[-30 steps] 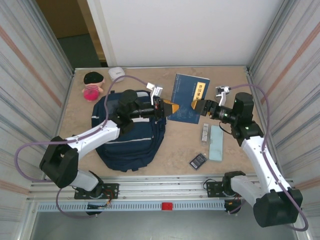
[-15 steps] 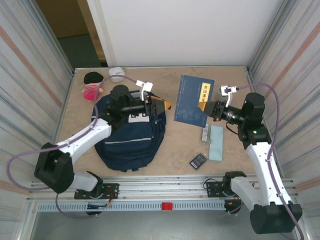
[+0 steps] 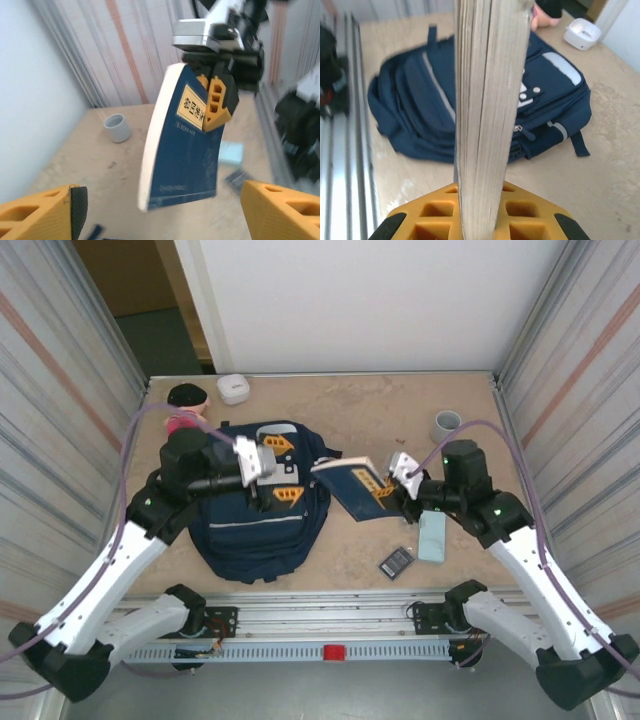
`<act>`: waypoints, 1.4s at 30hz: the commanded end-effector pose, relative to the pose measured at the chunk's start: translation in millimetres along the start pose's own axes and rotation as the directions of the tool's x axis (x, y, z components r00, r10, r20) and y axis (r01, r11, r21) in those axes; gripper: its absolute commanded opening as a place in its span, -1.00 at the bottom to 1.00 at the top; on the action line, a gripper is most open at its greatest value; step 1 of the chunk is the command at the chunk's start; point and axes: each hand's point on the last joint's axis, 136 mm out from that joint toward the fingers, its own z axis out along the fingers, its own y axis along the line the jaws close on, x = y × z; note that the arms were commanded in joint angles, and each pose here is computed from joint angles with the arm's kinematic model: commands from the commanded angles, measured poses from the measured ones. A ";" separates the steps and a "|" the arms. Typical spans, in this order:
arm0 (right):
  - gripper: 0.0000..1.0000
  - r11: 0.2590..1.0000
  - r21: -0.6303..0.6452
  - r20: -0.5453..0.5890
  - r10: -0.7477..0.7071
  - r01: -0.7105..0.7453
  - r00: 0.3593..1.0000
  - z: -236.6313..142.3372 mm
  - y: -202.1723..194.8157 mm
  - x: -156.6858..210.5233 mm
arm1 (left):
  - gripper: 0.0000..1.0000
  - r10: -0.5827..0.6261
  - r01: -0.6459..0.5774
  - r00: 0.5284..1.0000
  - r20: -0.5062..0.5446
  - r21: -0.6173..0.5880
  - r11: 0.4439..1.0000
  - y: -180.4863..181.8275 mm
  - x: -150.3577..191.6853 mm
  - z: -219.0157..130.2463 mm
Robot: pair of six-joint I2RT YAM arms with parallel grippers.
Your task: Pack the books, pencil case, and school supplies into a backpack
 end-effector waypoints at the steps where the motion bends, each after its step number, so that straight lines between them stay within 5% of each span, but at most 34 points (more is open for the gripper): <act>1: -1.00 0.948 0.056 -0.124 -0.305 0.313 0.944 4.7 -4.2 10.7 | 0.66 0.347 -0.355 0.919 -0.188 -0.009 0.935 0.2 40.4 1.6; 6: -1.00 0.883 0.028 -0.140 -0.462 0.469 0.876 22.6 5.9 4.0 | 0.66 0.408 -0.402 0.892 -0.193 0.070 0.913 -13.4 51.5 8.4; 16: -1.00 0.813 0.027 -0.086 -0.578 0.582 0.812 45.7 19.2 -26.7 | 0.64 0.322 -0.301 0.937 -0.134 0.155 0.941 -35.9 56.1 27.7; 27: -1.00 0.828 0.029 -0.004 -0.560 0.560 0.829 54.7 26.3 -52.4 | 0.40 0.240 -0.203 0.958 -0.155 0.221 0.954 -43.5 71.4 43.6; 42: -1.00 0.911 -0.049 -0.062 -0.412 0.409 0.909 56.3 5.1 -22.8 | 0.63 0.207 -0.181 0.959 -0.193 0.142 0.973 -47.0 79.7 16.7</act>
